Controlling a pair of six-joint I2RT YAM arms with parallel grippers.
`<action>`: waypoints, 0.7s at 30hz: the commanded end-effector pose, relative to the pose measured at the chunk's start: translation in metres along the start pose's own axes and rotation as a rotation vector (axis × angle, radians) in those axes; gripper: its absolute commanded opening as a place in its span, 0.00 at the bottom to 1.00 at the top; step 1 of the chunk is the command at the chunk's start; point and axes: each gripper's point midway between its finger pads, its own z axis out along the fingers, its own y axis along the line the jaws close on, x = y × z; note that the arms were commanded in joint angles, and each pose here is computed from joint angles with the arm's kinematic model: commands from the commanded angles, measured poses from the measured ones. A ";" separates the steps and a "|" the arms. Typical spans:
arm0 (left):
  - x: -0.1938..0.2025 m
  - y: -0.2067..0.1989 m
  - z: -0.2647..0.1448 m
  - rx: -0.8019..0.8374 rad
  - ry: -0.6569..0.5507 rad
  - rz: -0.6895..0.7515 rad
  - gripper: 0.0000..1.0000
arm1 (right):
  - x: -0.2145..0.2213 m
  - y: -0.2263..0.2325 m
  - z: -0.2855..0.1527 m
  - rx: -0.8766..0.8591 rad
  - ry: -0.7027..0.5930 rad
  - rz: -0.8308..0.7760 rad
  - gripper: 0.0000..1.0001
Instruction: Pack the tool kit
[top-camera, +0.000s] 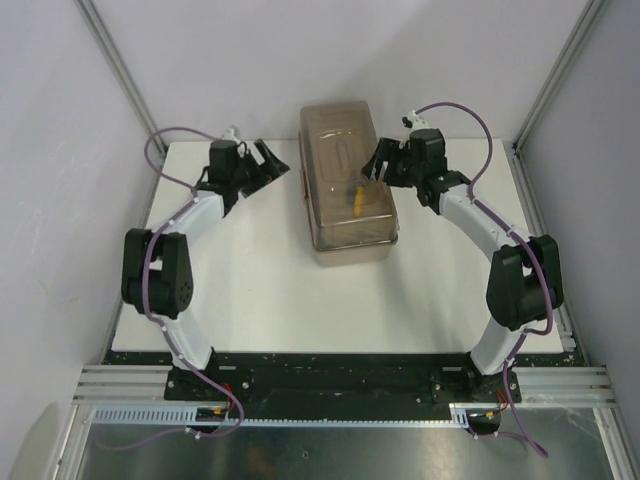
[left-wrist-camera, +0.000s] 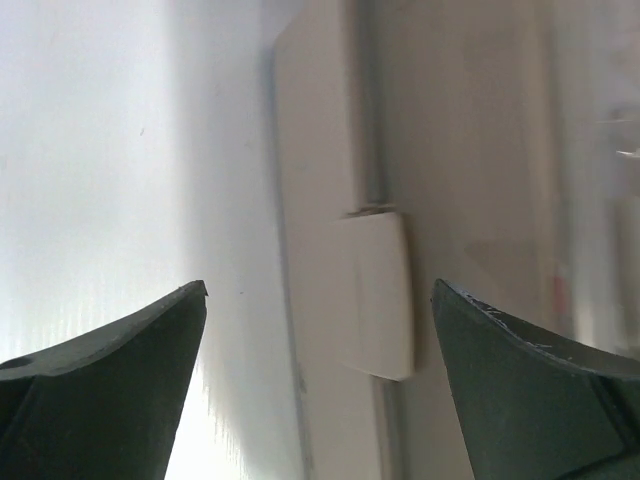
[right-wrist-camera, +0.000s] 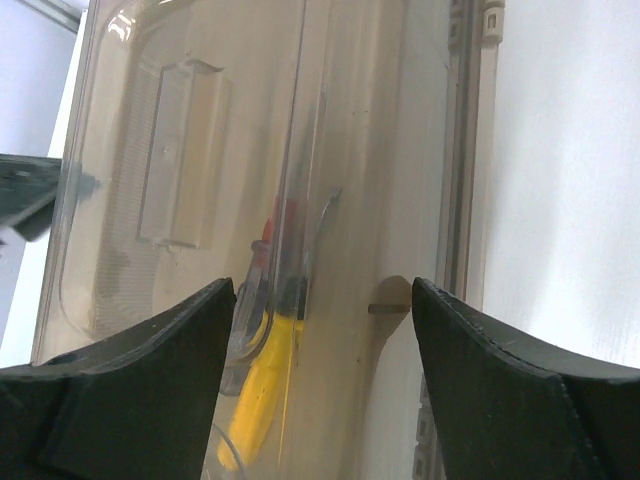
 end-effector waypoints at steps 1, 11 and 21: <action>-0.050 -0.060 -0.048 0.137 -0.112 0.181 0.99 | 0.001 0.014 -0.011 -0.060 0.019 0.001 0.77; -0.058 -0.065 -0.114 0.078 -0.121 0.334 0.99 | -0.059 -0.011 -0.076 0.182 -0.184 -0.077 0.96; -0.044 -0.016 -0.206 -0.202 -0.199 0.388 0.99 | -0.077 -0.087 -0.209 0.671 -0.493 -0.024 0.99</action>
